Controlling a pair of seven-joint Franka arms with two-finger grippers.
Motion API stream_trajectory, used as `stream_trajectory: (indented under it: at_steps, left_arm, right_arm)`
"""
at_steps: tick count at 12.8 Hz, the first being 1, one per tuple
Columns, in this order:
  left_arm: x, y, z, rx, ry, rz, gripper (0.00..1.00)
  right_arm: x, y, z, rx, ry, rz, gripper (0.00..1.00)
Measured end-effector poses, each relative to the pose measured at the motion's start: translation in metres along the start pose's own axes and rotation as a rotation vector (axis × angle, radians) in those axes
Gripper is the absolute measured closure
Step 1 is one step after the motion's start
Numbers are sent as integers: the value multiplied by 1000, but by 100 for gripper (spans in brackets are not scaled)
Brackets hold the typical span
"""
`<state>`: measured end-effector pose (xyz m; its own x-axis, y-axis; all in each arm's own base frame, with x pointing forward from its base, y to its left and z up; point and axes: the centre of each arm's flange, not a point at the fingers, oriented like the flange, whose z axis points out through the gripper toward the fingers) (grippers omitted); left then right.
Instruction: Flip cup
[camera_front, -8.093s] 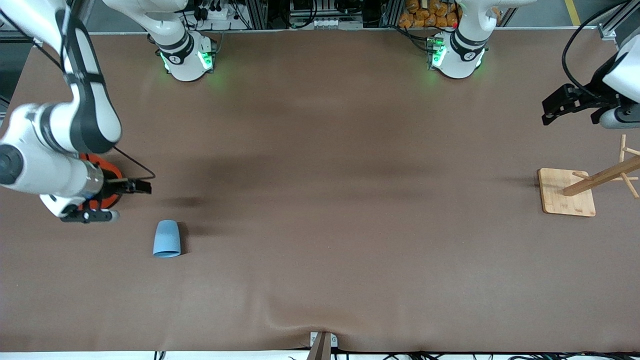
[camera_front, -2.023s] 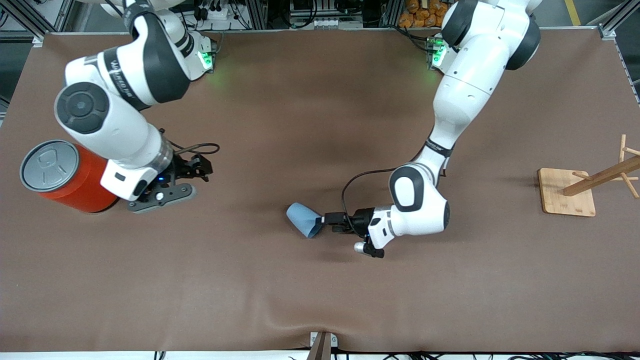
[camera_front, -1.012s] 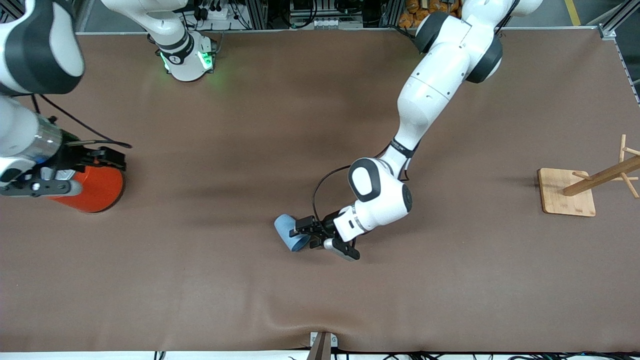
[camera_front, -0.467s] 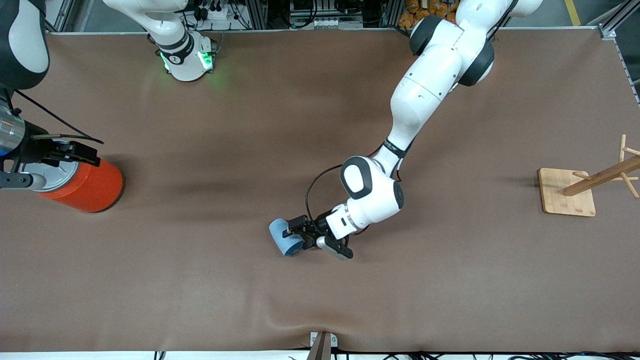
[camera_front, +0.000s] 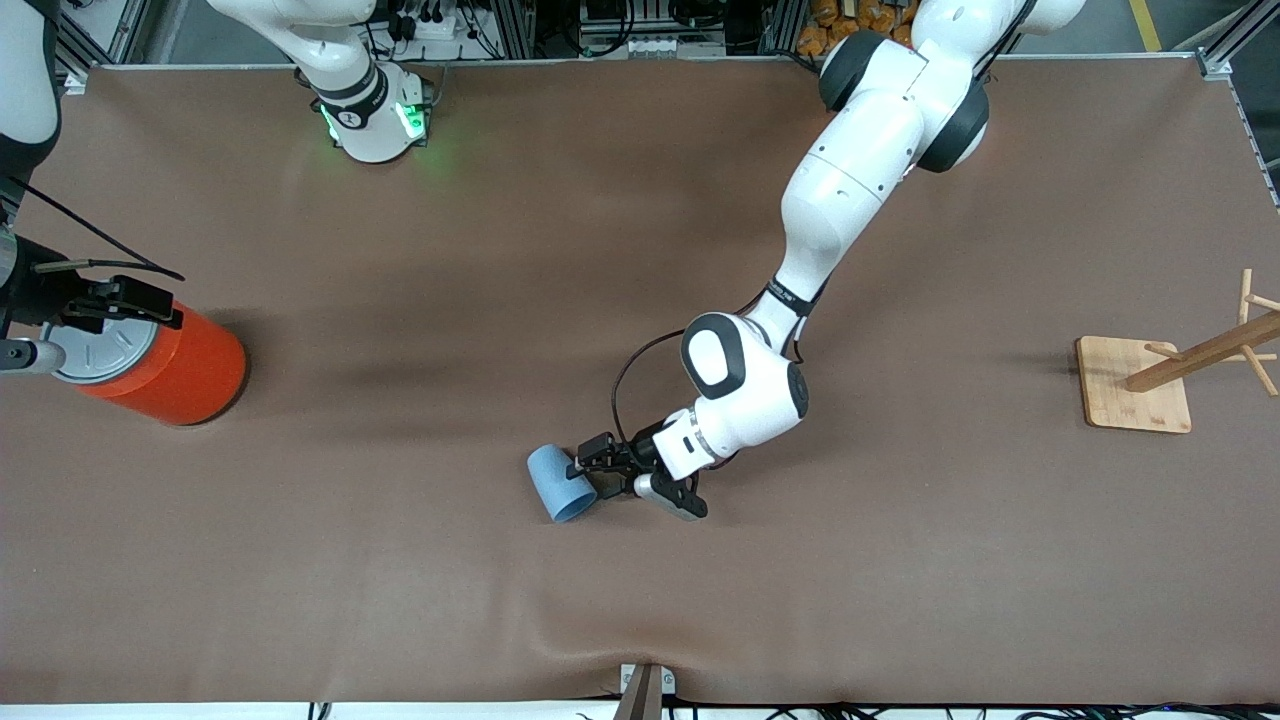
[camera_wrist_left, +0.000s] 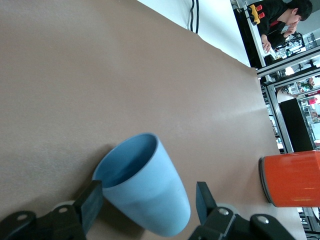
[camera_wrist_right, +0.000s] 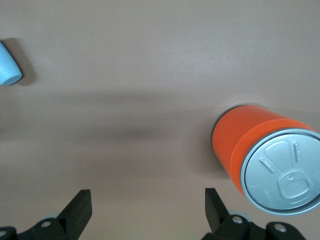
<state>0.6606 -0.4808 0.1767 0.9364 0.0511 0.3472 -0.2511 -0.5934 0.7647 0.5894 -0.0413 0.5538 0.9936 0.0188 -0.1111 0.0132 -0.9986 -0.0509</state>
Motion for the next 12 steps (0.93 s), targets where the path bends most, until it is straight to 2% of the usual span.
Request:
stream_trajectory:
  at_steps: [3, 4, 8, 12]
  left_arm:
    - [0, 4, 1, -2, 2, 7, 18]
    - [-2, 7, 2, 0, 6, 11, 21]
    - [0, 26, 5, 10, 81, 37, 21]
    - [3, 32, 8, 3, 117, 45, 21]
  right_arm:
    - [-3, -8, 2, 3, -19, 20, 0]
    - [-5, -9, 3, 3, -20, 19, 0]
    - [-17, -15, 6, 0, -3, 15, 0]
    - [-19, -16, 6, 0, -1, 15, 0]
